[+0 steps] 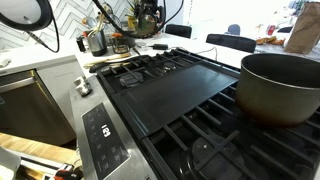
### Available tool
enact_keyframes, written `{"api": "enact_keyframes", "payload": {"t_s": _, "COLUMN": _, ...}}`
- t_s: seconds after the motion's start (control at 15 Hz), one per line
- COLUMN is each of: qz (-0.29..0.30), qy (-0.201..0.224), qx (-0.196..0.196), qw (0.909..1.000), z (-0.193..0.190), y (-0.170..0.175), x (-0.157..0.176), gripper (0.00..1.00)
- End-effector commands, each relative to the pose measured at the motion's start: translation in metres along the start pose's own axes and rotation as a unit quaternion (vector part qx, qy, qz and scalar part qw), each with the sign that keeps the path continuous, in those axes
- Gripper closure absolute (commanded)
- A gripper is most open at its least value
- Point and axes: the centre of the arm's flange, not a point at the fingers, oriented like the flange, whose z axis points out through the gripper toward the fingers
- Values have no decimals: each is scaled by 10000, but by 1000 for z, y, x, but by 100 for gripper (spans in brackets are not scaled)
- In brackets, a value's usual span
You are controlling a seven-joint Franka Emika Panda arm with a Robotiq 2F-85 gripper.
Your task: Remove the pot from the left front plate and move it on the rear left plate
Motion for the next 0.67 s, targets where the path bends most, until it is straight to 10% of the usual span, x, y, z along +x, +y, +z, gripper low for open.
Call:
{"api": "enact_keyframes", "payload": {"t_s": 0.0, "qz": 246, "qy": 75, "qx": -279, "qw": 9993, "z": 0, "y": -4, "x": 6, "gripper": 0}}
{"api": "enact_keyframes", "payload": {"t_s": 0.6, "qz": -716, "qy": -134, "qx": -883, "qw": 9934, "z": 39, "y": -203, "x": 16, "gripper": 0}}
